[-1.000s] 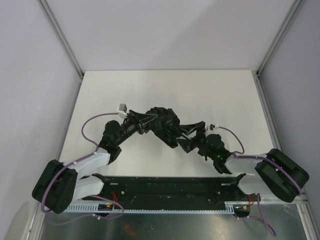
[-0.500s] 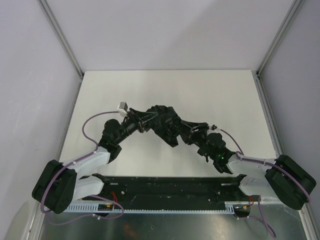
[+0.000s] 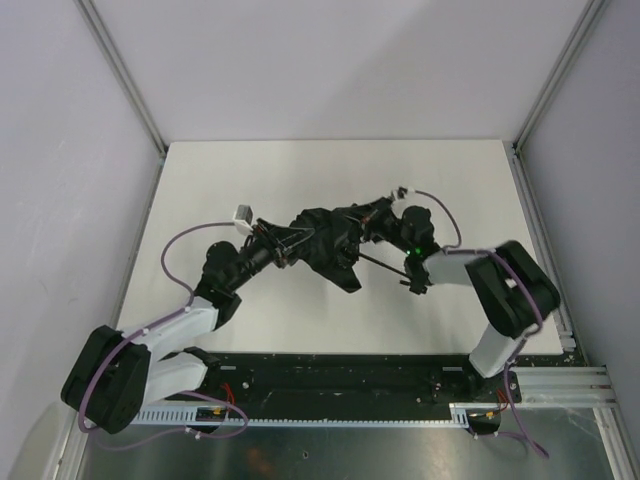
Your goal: Put away the umbrella
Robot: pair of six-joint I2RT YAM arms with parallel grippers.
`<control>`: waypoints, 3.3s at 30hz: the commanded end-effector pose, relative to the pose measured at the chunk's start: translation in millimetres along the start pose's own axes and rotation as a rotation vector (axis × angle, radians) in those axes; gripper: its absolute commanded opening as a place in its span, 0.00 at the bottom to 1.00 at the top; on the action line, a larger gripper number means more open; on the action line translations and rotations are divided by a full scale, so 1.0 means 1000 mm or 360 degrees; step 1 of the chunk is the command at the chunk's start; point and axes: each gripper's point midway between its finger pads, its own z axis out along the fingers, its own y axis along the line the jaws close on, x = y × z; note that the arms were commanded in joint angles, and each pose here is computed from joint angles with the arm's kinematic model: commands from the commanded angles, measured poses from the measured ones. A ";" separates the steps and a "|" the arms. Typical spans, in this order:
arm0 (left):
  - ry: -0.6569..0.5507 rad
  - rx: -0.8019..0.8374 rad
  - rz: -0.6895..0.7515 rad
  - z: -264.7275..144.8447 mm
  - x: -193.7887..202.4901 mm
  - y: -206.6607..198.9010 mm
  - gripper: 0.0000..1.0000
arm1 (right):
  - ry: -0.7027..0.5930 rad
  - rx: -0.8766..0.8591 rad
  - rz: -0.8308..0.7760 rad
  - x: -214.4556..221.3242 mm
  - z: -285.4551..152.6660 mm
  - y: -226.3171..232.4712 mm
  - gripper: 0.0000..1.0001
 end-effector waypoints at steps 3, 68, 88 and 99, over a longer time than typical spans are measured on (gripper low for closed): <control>0.0165 0.0098 0.0124 -0.016 0.023 -0.004 0.00 | 0.0430 -0.0267 -0.0389 0.011 0.027 0.018 0.00; 0.0018 -0.1597 -0.0267 -0.083 0.021 0.275 0.00 | 0.0869 0.0642 -0.2714 0.078 -0.033 -0.076 0.88; 0.0070 -0.1780 -0.0337 -0.085 0.024 0.274 0.00 | 0.0654 0.0965 -0.3415 0.071 -0.023 -0.168 0.88; 0.0087 -0.1725 -0.0220 -0.066 0.010 0.262 0.00 | 0.1146 0.1165 -0.2720 0.070 -0.058 -0.239 0.23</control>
